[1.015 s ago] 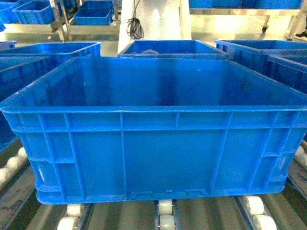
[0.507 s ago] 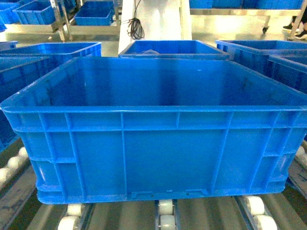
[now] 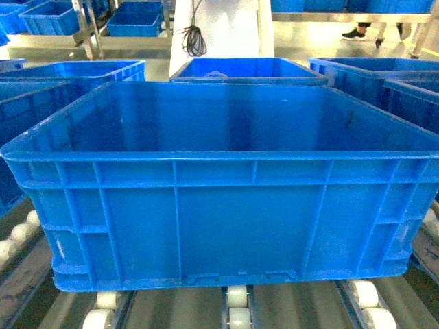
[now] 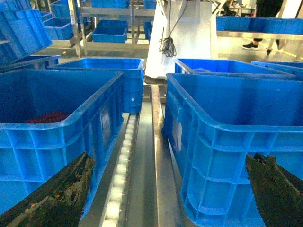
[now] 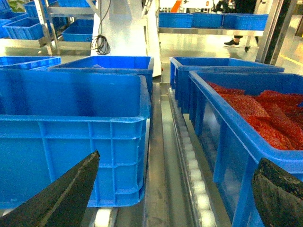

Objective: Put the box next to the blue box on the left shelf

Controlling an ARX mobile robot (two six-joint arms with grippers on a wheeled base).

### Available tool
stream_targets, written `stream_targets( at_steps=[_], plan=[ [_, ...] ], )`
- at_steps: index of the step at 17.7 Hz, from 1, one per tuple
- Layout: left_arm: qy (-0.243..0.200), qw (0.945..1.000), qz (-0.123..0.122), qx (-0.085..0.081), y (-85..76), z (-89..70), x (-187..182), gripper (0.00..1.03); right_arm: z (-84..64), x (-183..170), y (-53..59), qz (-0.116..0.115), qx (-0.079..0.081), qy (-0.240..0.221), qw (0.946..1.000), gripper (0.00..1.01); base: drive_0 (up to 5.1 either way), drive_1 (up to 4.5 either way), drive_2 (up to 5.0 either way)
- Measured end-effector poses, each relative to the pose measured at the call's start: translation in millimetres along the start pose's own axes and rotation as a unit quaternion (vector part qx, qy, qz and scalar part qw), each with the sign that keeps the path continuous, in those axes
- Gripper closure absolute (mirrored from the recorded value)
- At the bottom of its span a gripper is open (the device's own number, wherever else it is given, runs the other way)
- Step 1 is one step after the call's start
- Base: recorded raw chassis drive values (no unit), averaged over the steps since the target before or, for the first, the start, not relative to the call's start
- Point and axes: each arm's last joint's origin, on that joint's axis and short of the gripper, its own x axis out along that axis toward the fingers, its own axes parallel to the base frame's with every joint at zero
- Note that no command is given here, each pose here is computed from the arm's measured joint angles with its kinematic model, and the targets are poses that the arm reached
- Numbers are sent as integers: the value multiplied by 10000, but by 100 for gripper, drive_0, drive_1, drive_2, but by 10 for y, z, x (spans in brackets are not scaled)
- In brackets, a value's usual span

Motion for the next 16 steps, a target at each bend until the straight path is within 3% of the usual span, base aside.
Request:
stream_targets(
  at_steps=[16],
  plan=[
    [0,10000,0,0,0,0,0,5,0,0,0,0,-2,2,10000,3,0,0,0]
  ],
)
